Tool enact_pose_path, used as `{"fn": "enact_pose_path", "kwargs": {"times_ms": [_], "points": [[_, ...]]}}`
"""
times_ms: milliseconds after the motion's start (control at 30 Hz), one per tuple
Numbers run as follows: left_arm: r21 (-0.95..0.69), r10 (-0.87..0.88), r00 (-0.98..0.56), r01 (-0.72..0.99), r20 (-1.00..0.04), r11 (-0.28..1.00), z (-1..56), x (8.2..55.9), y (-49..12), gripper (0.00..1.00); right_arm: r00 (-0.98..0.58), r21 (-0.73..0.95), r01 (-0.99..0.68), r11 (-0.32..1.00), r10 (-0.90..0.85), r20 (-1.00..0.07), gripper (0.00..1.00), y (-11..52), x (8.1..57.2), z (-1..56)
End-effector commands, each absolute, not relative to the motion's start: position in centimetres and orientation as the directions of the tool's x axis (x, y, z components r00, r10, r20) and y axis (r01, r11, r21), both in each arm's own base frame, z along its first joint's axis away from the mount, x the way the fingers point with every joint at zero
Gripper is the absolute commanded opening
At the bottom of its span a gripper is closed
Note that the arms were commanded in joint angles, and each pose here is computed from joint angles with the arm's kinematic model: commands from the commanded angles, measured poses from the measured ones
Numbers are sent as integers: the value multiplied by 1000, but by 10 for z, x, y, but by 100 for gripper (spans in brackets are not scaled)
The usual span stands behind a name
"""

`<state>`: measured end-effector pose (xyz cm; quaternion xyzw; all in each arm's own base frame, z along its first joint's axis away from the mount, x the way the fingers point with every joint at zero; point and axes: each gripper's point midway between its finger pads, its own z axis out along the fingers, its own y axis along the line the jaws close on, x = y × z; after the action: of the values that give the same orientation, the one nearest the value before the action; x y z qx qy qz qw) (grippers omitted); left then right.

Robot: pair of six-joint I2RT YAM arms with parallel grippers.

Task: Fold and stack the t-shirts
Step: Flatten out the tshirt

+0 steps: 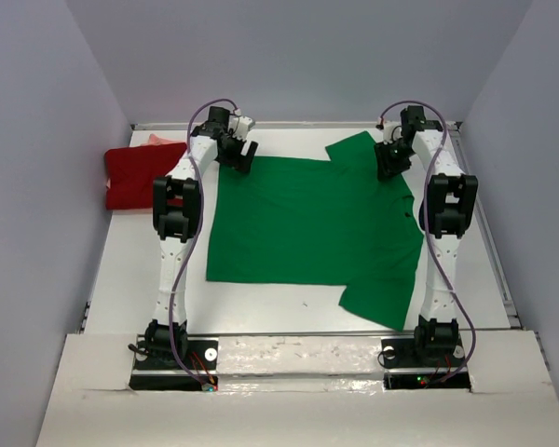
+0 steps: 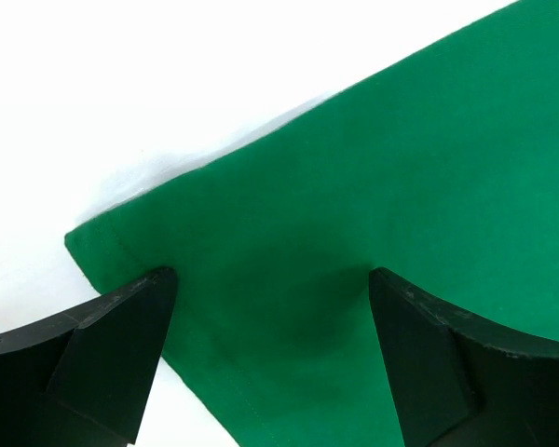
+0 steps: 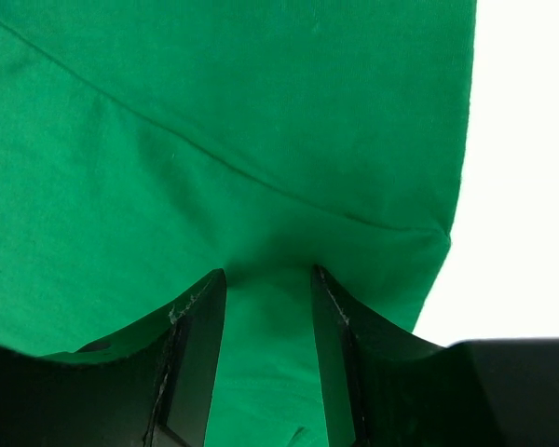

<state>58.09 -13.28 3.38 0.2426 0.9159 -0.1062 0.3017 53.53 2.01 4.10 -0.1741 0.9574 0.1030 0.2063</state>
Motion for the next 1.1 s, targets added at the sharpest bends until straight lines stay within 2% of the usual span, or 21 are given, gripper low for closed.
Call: {"fn": "enact_pose_path", "kwargs": {"times_ms": [0, 167, 267, 433, 767, 1067], "points": [[-1, 372, -734, 452, -568, 892, 35, 580, -114, 99, -844, 99, -373, 923, -293, -449, 48, 22, 547, 44], [50, 368, -741, 413, -561, 909, 44, 584, -104, 99, -844, 83, -350, 933, -276, -460, 51, 19, 559, 43], [75, 356, -747, 382, -562, 921, 56, 585, -98, 99, -847, 61, -340, 938, -277, -454, 99, 20, 563, 36], [111, 348, -722, 355, -598, 928, 87, 589, -92, 99, -844, -10, -284, 959, -255, -472, 100, 7, 579, 28], [140, 332, -643, 331, -691, 933, 152, 596, -95, 99, -785, 10, -290, 957, -231, -575, 100, 16, 608, 45], [232, 316, -587, 216, -745, 949, 201, 591, -71, 99, -713, 14, -325, 945, -235, -661, 100, 25, 629, 60]]}}
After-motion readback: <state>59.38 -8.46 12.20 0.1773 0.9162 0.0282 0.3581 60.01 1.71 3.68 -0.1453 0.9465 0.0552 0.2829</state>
